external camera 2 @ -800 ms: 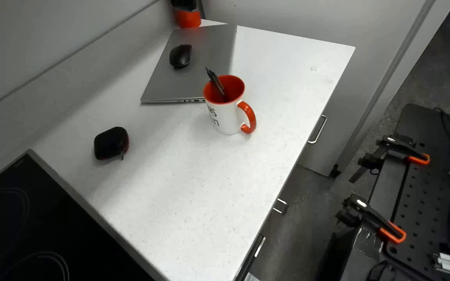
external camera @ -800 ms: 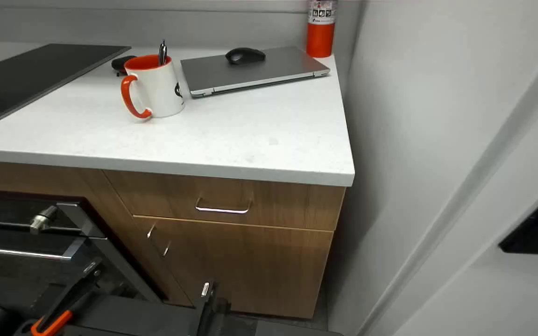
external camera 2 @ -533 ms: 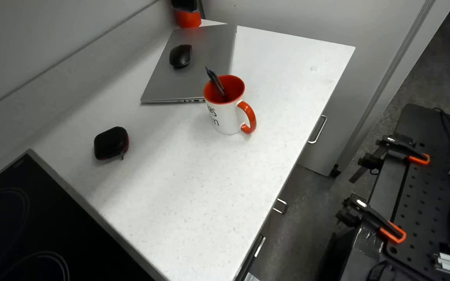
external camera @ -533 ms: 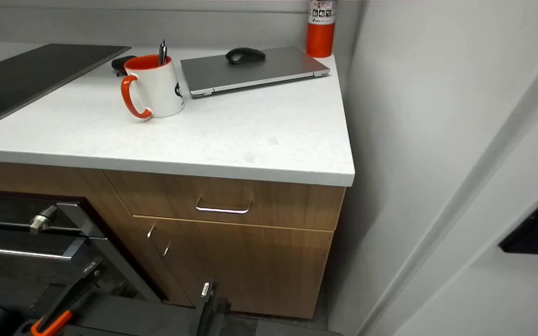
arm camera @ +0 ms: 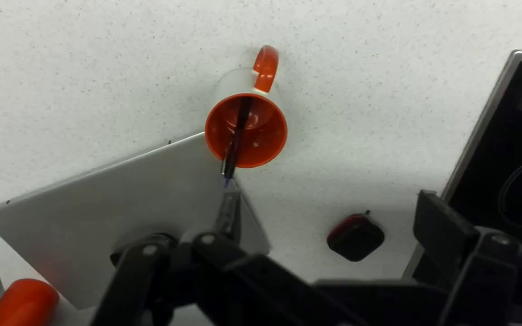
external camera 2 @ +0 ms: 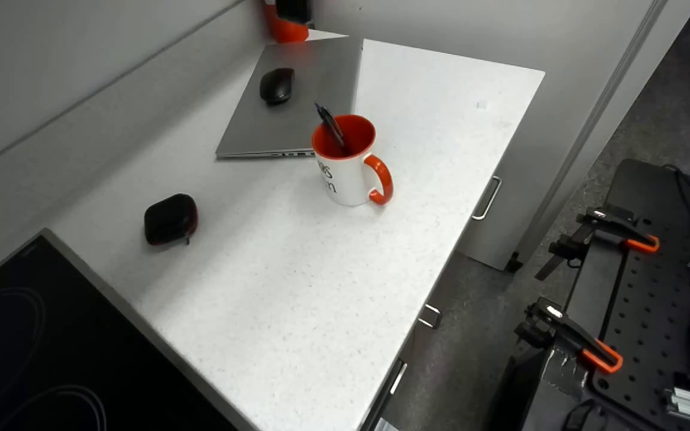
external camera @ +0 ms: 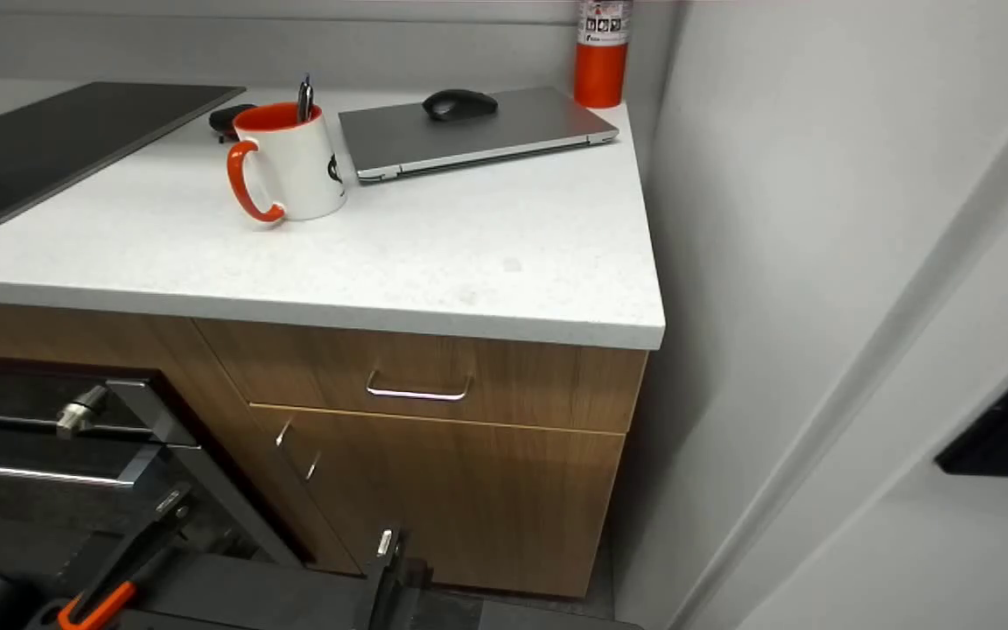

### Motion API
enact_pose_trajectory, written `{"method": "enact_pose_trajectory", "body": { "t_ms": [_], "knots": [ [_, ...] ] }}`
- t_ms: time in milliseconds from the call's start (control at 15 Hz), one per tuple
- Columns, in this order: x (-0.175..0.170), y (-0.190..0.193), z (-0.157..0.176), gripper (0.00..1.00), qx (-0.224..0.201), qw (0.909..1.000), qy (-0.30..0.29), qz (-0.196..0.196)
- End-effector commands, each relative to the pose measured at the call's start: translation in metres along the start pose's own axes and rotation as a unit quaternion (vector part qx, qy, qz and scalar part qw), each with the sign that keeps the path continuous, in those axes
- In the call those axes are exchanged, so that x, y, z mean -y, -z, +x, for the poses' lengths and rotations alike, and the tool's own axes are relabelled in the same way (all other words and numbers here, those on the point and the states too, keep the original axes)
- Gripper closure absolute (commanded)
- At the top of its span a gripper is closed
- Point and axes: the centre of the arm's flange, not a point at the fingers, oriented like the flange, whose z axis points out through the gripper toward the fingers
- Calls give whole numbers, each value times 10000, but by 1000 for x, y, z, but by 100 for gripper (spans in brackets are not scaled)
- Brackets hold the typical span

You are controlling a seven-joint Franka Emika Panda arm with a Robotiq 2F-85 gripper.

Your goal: Take the marker from the cup and put it on the counter

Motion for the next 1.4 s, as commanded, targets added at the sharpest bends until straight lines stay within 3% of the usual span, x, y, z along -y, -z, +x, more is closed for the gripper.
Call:
{"method": "enact_pose_trajectory", "body": {
  "t_ms": [0, 333, 800, 1333],
  "knots": [
    [-51, -40, 5, 0, -56, 9991, -407, -113],
    [-112, -89, -4, 0, 74, 9940, -1092, -76],
    [-102, -84, -4, 0, 171, 9952, -956, -90],
    [-76, -139, 21, 0, 176, 9957, -855, 298]
  ]
}}
